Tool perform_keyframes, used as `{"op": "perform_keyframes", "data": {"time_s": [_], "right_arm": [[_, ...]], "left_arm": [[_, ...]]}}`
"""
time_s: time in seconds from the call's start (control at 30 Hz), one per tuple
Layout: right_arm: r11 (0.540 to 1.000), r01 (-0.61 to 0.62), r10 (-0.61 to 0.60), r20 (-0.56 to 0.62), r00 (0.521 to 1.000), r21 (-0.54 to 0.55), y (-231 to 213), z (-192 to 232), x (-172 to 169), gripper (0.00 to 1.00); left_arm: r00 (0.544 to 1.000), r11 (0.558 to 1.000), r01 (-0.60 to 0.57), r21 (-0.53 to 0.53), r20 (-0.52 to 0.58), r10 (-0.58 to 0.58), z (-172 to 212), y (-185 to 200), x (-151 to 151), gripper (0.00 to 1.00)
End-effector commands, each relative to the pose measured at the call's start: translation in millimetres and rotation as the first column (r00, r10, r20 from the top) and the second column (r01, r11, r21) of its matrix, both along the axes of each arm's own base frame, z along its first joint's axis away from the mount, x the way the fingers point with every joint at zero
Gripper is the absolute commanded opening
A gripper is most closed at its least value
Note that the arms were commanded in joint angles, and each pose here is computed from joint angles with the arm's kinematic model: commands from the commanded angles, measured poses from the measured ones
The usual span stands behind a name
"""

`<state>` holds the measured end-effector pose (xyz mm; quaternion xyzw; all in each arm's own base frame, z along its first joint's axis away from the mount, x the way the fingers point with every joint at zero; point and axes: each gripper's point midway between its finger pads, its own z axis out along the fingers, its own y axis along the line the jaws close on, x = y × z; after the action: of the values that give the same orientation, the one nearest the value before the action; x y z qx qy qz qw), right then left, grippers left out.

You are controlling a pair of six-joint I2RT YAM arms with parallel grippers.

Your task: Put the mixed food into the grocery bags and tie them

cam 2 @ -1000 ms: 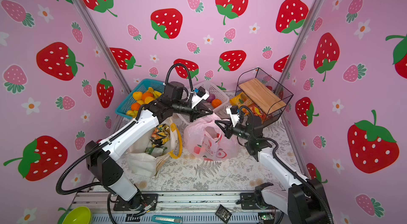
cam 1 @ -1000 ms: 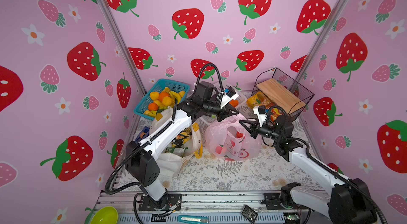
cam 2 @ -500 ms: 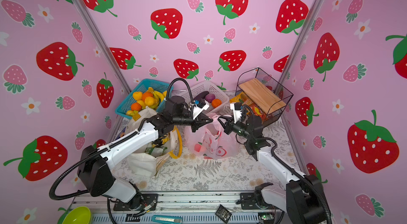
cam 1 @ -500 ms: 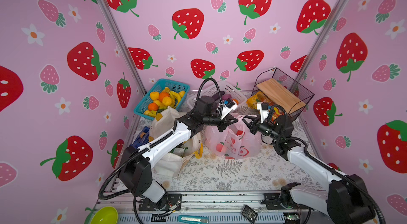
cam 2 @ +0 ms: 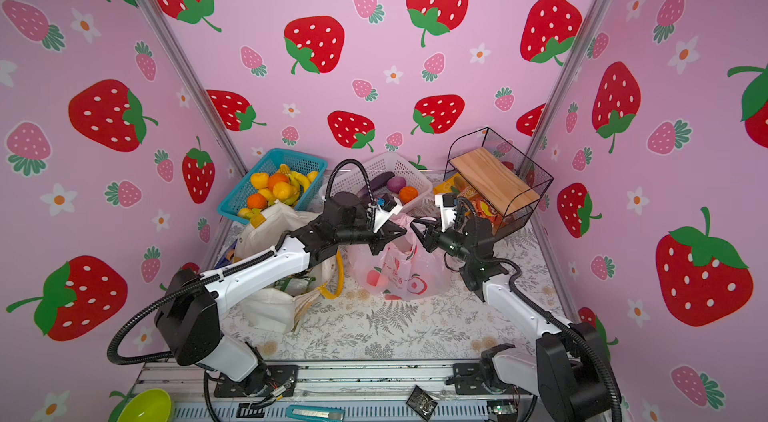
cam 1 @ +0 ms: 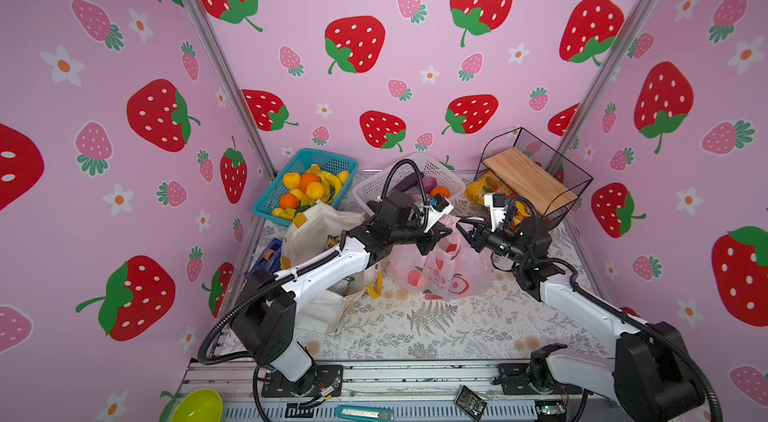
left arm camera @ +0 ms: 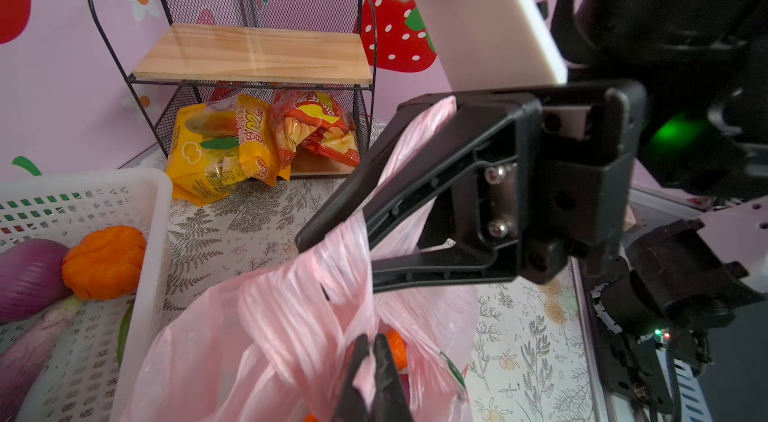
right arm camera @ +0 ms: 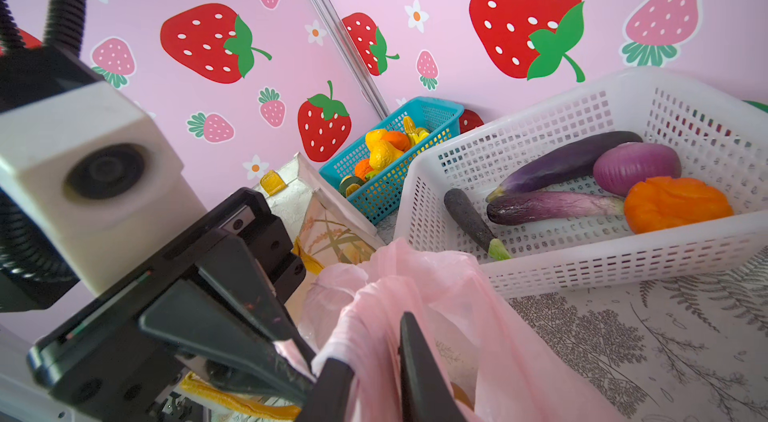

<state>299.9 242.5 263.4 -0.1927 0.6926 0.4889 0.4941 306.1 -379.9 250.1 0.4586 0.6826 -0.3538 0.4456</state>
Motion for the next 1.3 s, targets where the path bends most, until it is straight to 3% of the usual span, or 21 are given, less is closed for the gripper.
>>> {"op": "perform_keyframes", "data": {"time_s": [0.0,0.37,0.83,1.27], "right_arm": [[1.000,0.019,-0.019,-0.015,1.000,0.007,-4.5,2.7,1.9,0.21],[0.998,0.068,-0.068,-0.075,0.995,0.001,-18.0,-5.6,11.7,0.25],[0.997,0.053,-0.049,-0.066,0.997,0.057,-16.6,6.0,8.5,0.31],[0.998,0.047,-0.045,-0.077,0.996,0.032,-9.0,-8.3,15.4,0.51]], "left_arm": [[1.000,1.000,-0.017,-0.001,0.019,0.017,-1.5,-0.8,3.4,0.00],[0.999,0.999,-0.032,0.012,0.027,0.031,-3.2,-2.1,9.4,0.00],[0.999,0.999,-0.019,0.044,0.027,0.018,-11.5,-5.7,11.1,0.00],[0.998,0.995,0.030,0.099,0.050,-0.035,-19.4,-11.3,2.7,0.00]]}}
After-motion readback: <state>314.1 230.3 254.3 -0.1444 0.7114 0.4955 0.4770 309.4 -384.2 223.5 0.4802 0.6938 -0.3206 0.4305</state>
